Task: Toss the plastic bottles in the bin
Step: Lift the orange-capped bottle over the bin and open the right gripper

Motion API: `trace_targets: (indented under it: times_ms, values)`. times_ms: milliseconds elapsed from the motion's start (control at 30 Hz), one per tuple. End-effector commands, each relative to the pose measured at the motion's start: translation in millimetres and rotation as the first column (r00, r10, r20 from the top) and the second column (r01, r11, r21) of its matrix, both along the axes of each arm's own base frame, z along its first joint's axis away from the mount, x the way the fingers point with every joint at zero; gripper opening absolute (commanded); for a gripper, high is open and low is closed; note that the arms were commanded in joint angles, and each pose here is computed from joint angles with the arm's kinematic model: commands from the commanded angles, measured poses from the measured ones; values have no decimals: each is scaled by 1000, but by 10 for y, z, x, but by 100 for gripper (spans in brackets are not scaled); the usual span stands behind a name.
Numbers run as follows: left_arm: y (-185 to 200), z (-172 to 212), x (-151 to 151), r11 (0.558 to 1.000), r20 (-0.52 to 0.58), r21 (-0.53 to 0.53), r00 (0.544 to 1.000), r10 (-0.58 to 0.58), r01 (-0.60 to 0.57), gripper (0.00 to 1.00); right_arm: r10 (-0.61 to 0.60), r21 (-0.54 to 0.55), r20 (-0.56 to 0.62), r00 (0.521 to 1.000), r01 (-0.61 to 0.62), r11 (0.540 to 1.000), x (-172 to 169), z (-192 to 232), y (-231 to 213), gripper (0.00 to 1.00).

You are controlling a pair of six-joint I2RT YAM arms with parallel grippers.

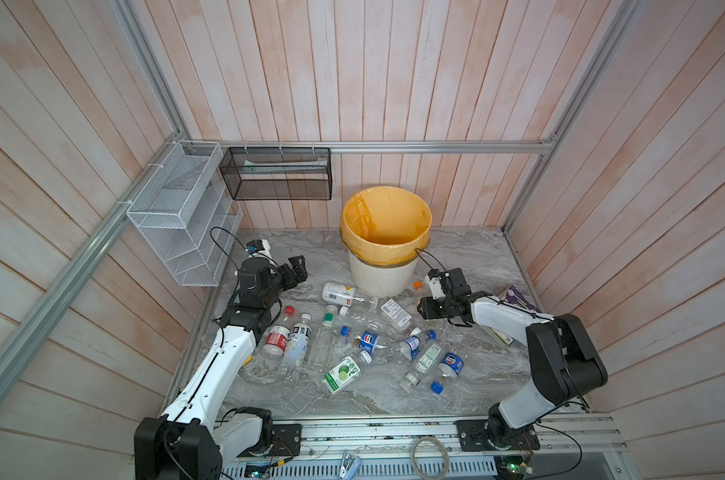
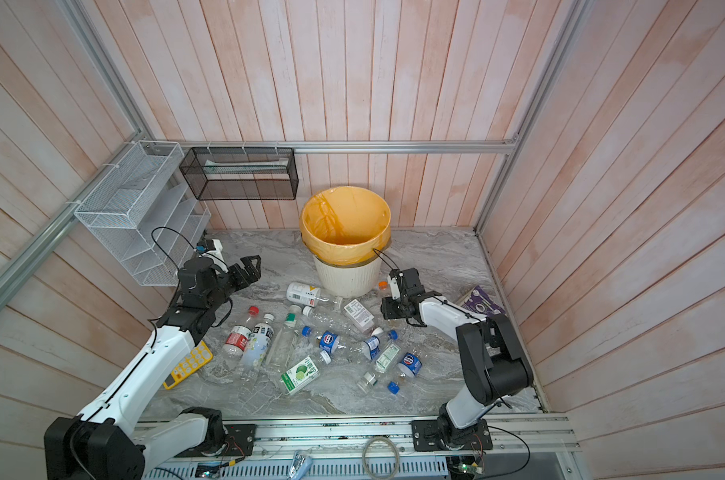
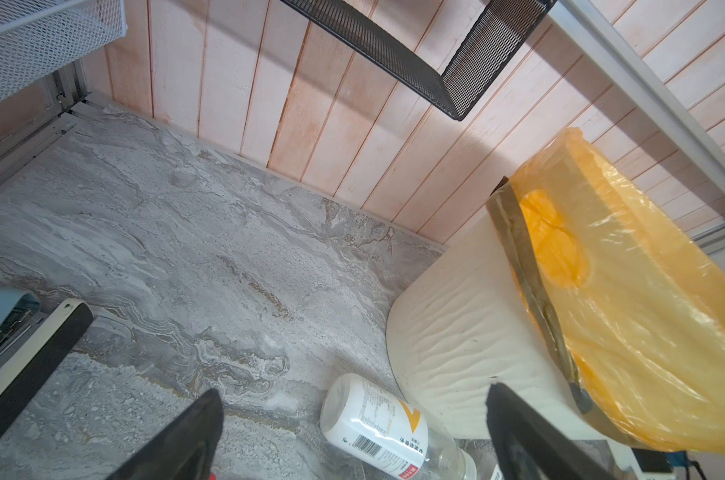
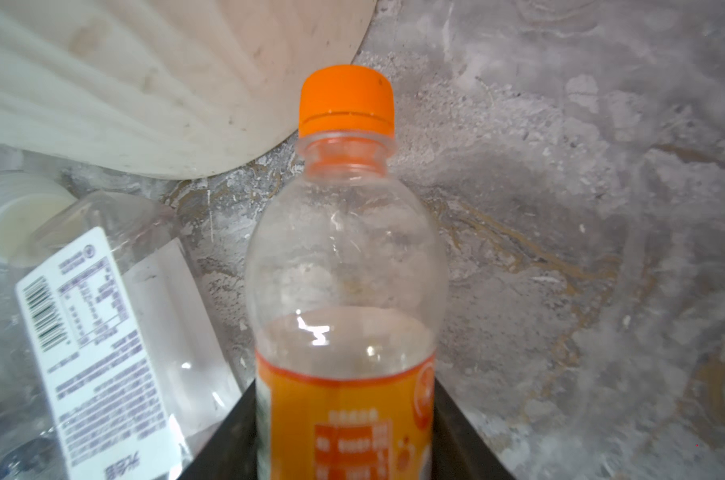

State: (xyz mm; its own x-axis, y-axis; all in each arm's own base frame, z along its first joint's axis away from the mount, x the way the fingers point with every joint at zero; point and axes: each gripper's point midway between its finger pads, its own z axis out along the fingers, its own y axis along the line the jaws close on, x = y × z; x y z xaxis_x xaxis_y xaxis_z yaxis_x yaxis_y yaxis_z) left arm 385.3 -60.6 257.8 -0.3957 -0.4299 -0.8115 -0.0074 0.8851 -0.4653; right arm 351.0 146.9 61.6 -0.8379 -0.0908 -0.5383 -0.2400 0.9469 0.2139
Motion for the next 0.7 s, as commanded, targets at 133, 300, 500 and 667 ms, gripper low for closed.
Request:
trace_targets:
  times_ms: [133, 300, 500, 667]
  values:
    - [-16, -20, -11, 999, 18, -36, 1000, -4, 4, 100, -170, 214, 339, 925, 101, 972, 49, 1063, -379, 49]
    - [-21, -129, -32, 999, -6, -45, 1000, -6, 6, 100, -260, 275, 494, 830, 134, 952, -39, 1791, -618, 51]
    - [-119, -240, -25, 998, -43, -44, 997, -56, 54, 100, -205, 371, 570, 796, -27, 928, 163, 2628, -321, 46]
    - [-223, -372, -15, 997, -106, 12, 991, -76, 78, 100, -29, 315, 655, 755, -237, 919, 453, 3424, 520, 48]
